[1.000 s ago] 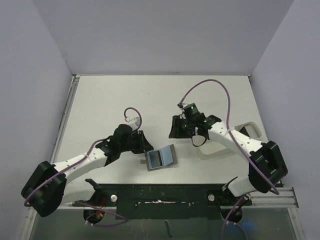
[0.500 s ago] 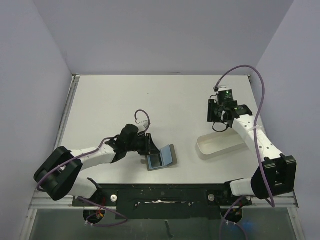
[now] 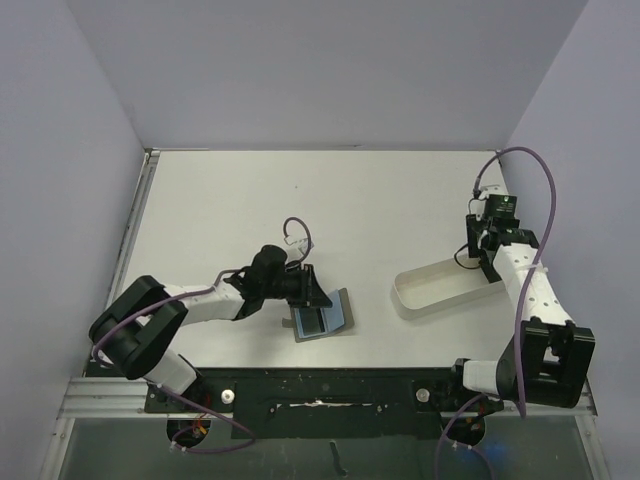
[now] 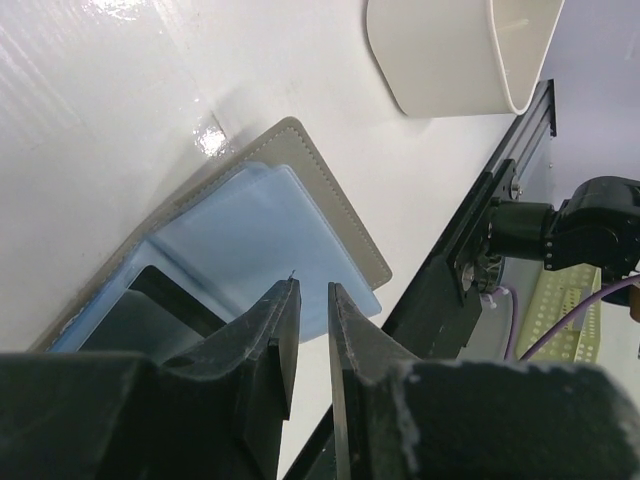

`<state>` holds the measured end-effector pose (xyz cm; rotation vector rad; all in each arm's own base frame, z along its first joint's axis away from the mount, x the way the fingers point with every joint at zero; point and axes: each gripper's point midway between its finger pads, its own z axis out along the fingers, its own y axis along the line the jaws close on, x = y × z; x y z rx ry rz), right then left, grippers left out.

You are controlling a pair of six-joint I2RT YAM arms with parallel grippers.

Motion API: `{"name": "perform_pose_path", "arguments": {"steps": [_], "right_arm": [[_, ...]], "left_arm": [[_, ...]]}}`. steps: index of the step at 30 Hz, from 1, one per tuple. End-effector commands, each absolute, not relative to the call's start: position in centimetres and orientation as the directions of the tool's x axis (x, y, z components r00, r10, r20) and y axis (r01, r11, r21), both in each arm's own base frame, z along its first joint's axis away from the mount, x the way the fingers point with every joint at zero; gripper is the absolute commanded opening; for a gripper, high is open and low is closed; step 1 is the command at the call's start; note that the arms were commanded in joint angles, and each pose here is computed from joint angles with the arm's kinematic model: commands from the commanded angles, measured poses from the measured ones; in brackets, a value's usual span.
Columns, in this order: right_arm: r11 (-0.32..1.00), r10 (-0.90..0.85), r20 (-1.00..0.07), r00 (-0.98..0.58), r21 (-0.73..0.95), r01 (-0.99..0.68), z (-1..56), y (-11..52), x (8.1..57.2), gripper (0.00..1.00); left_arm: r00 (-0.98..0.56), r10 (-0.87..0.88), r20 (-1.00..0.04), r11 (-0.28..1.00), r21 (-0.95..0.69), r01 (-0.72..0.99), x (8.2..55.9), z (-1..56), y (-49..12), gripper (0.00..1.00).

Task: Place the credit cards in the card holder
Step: Pick up the credit card from the storage box.

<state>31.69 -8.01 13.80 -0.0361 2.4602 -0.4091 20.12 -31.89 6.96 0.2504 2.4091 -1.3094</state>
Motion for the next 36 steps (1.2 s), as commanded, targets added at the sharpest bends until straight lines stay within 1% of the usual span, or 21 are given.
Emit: {"name": "perform_pose_path", "arguments": {"steps": [1,3,9,14,21,36], "right_arm": [[0.927,-0.176,-0.595,-0.784,-0.368,0.071,13.3,-10.7,32.4,0.42],[0.925,-0.173,-0.588,-0.79,-0.373,0.075,12.8,-11.2,32.6,0.43],[0.897,-0.17,-0.512,-0.842,-0.435,0.084,11.3,-13.2,32.8,0.46],[0.886,-0.173,-0.488,-0.855,-0.457,0.082,10.3,-13.8,33.1,0.49],[0.841,-0.203,-0.437,-0.876,-0.536,0.073,9.7,-15.1,33.0,0.47],[0.85,-0.187,-0.414,-0.891,-0.523,0.065,7.7,-14.9,32.8,0.48]], "left_arm": [[-0.875,-0.043,-0.482,0.469,-0.783,0.408,21.5,9.8,-34.1,0.17],[-0.875,-0.049,-0.482,0.473,-0.783,0.404,21.6,9.6,-34.3,0.17],[-0.884,-0.026,-0.467,0.457,-0.792,0.405,20.9,9.3,-35.4,0.17],[-0.883,-0.02,-0.47,0.45,-0.793,0.411,20.3,9.5,-36.0,0.17],[-0.886,-0.015,-0.463,0.459,-0.79,0.405,20.2,8.9,-36.0,0.17],[-0.895,-0.008,-0.446,0.451,-0.801,0.394,19.8,8.2,-36.1,0.17]]}}
